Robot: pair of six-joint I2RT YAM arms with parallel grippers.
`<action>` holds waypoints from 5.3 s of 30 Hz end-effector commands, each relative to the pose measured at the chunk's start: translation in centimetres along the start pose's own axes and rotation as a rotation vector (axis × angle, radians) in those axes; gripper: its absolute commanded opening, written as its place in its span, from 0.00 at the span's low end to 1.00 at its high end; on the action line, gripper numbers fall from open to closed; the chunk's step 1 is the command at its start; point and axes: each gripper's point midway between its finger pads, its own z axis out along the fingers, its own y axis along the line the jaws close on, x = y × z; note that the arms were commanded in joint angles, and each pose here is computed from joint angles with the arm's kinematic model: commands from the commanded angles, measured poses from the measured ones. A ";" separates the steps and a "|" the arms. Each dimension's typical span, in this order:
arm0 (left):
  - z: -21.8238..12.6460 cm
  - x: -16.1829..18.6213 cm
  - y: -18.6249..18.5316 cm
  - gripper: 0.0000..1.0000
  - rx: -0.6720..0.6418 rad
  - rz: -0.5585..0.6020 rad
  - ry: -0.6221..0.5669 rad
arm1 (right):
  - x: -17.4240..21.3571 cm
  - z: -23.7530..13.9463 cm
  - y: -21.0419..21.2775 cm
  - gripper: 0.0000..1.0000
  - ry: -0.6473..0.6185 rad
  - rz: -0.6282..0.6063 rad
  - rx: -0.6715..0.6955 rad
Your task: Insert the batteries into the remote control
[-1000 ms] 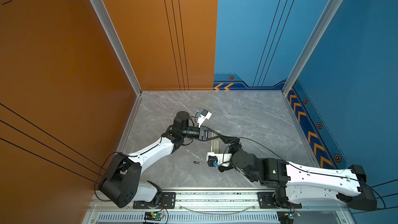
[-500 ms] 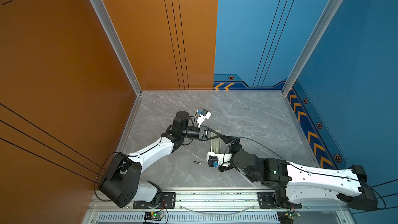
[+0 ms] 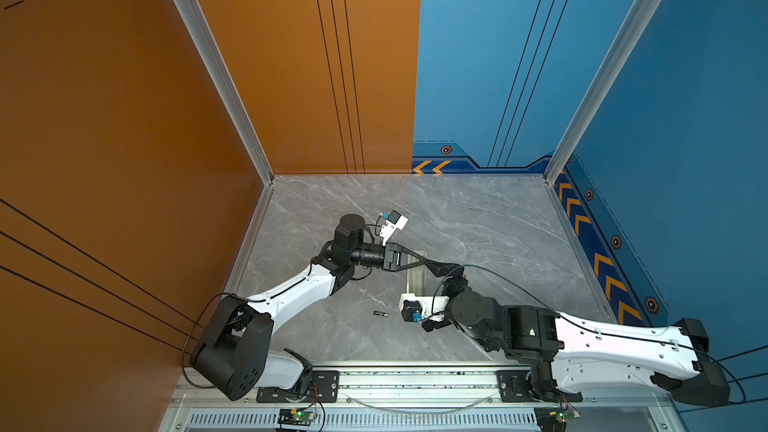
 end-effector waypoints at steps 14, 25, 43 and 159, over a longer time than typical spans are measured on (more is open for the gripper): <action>-0.1 1.1 0.3 0.00 0.022 -0.035 0.047 | 0.1 -0.5 -1.5 1.00 -0.005 0.022 0.061; -0.1 1.0 0.2 0.00 0.022 -0.032 0.045 | 0.0 -0.4 -1.0 1.00 -0.009 0.020 0.043; -0.2 1.0 0.0 0.00 0.024 -0.028 0.043 | 0.0 -0.2 -0.1 1.00 -0.012 0.010 0.003; -8.8 -0.5 9.6 0.00 -0.715 -0.203 -0.223 | 1.2 12.0 7.7 0.58 0.303 1.411 -0.646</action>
